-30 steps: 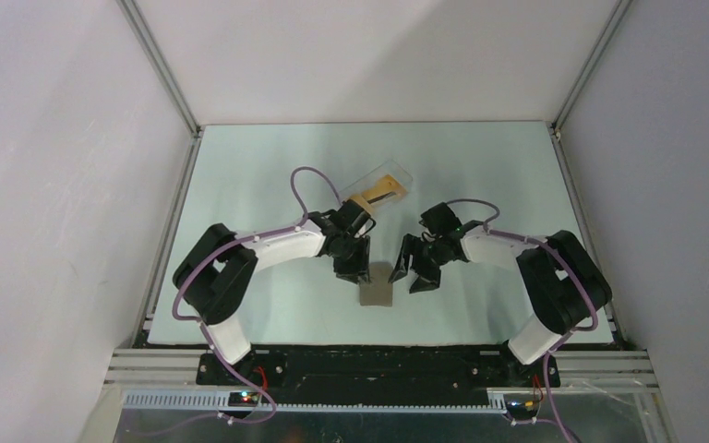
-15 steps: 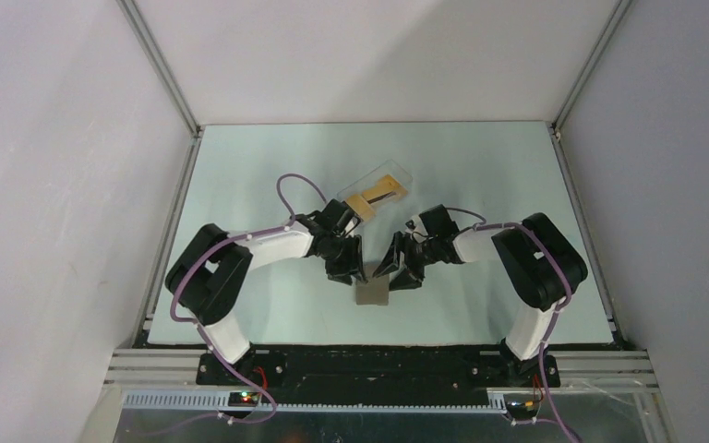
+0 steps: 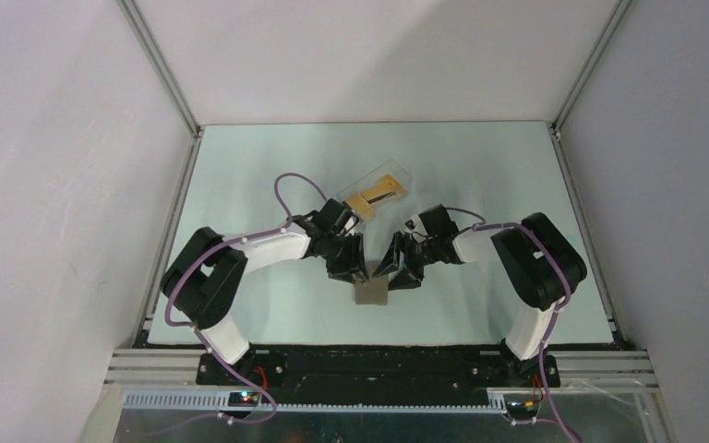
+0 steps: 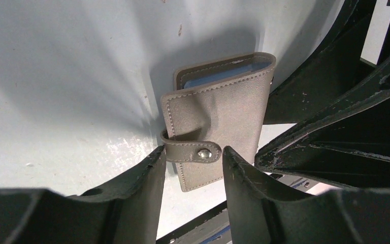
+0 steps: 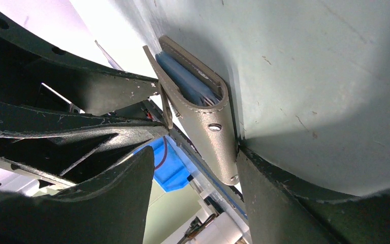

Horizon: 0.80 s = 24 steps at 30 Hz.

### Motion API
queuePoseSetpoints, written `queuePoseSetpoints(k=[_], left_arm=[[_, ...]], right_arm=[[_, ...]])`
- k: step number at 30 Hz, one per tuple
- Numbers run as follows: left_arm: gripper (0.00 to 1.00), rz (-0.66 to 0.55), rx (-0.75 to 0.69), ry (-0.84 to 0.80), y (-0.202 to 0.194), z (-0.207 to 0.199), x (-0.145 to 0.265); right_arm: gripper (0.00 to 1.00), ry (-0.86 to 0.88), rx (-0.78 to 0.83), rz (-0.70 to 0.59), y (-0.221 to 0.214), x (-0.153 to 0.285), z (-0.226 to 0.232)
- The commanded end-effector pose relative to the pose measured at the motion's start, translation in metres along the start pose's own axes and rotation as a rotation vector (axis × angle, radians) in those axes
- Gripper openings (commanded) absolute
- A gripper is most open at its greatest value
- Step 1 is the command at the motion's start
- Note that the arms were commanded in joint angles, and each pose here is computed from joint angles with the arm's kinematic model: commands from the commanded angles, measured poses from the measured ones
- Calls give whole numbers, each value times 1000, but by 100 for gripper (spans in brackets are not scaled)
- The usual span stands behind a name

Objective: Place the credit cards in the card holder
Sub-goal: Close the card holder at the center of the board.

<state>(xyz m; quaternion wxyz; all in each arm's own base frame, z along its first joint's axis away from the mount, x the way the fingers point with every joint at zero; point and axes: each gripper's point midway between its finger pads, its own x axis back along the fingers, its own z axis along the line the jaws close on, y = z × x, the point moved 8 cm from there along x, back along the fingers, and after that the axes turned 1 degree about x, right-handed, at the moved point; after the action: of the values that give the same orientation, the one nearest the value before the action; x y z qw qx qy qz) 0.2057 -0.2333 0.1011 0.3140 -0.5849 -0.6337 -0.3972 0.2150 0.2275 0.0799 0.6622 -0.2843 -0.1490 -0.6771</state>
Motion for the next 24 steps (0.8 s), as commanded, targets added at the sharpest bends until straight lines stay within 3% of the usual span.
queuePoseSetpoints(k=[1,10,13,20,24], left_arm=[[49,-22,-19,-13,1,0,4],[50,-61,-14,-31,4,-4,8],[50,-75,-3,-66,7,-9,10],[48,-78,34,11,10,6,-4],[40,-34,43,-10,8,5,-12]], right_arm=[[65,-139,-12,-67,3,-12,-31],[65,-146,-10,-65,2,-13,-32],[60,-173,-11,-78,3,-14,-33],[61,-268,13,-108,9,-21,-36],[58,-231,38,-110,10,-29,-29]])
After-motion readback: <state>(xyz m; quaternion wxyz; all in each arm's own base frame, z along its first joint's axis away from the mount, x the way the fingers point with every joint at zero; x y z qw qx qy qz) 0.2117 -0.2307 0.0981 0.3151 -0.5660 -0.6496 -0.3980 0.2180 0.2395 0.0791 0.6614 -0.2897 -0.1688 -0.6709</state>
